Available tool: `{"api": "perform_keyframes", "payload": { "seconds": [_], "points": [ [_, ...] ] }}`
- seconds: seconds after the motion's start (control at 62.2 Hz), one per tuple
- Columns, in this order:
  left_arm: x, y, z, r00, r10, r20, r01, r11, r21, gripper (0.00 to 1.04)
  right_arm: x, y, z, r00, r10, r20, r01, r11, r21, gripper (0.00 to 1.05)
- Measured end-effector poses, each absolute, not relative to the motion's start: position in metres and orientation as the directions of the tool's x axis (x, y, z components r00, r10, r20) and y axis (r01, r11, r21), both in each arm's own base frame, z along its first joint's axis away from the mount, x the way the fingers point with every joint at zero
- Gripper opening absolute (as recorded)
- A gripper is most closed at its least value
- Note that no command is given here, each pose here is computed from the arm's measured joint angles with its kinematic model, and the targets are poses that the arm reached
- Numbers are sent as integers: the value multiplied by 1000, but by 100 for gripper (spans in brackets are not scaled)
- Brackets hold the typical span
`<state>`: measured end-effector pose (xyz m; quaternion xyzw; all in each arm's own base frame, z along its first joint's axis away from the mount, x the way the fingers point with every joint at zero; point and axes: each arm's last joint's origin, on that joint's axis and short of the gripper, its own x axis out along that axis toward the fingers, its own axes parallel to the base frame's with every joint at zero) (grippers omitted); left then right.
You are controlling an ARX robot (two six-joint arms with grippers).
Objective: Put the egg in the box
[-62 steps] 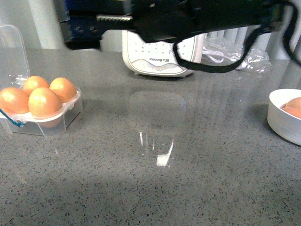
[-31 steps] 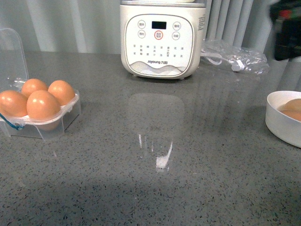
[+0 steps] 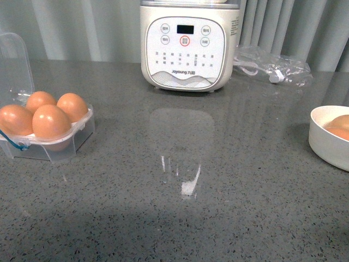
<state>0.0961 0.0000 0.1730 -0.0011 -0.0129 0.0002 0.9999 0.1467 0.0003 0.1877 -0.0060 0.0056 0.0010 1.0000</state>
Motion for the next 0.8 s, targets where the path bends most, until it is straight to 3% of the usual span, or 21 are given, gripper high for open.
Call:
{"api": "perform_keyframes", "payload": {
  "seconds": [0.016, 0.804],
  "points": [
    [96, 0, 173, 1000, 1, 26, -1, 1000, -2, 98, 145, 0, 187, 1000, 2, -11, -2, 1000, -12, 3],
    [96, 0, 173, 1000, 0, 26, 0, 1000, -2, 98, 114, 0, 168, 1000, 3, 7, -3, 1000, -10, 3]
  ]
}}
